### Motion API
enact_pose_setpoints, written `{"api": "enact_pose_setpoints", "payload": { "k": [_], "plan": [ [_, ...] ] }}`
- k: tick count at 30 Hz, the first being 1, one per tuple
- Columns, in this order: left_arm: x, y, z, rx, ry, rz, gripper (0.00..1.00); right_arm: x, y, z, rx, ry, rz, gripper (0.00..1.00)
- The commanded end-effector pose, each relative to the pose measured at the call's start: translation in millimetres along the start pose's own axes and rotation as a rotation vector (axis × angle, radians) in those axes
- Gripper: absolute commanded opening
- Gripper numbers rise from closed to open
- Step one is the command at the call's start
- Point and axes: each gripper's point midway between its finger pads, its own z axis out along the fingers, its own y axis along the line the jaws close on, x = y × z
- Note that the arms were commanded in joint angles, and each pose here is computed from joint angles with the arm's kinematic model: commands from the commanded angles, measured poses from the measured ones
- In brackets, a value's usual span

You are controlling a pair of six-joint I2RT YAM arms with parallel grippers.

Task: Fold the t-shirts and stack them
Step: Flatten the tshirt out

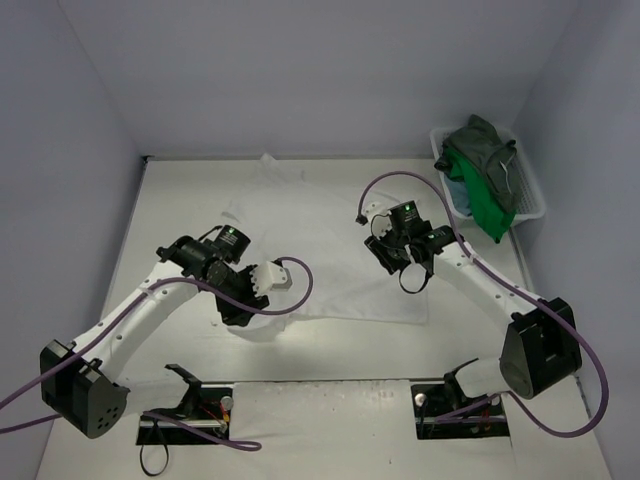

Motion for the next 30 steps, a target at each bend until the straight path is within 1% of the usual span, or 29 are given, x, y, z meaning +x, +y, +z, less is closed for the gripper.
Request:
{"api": "enact_pose_setpoints", "payload": {
  "k": [1,8,16,23,27,30],
  "plan": [
    [0,0,-8,-0.008,-0.039,0.008,0.42,-14,-6,-4,0.058,-0.06,0.002,0.32],
    [2,0,-3,0.001,-0.042,0.003,0.42,-13,-1,-1,0.06,-0.055,-0.007,0.32],
    [14,-3,10,0.024,-0.008,-0.012,0.42,-8,1,8,0.092,-0.027,-0.028,0.32],
    [14,3,23,0.0,-0.031,-0.02,0.42,-7,2,14,0.123,-0.011,-0.045,0.32],
    [12,9,30,-0.012,-0.04,-0.019,0.42,-3,-4,12,0.161,-0.002,-0.06,0.32],
    [17,9,32,-0.007,-0.016,-0.009,0.42,-5,-12,6,0.2,-0.011,-0.069,0.32]
  ]
}}
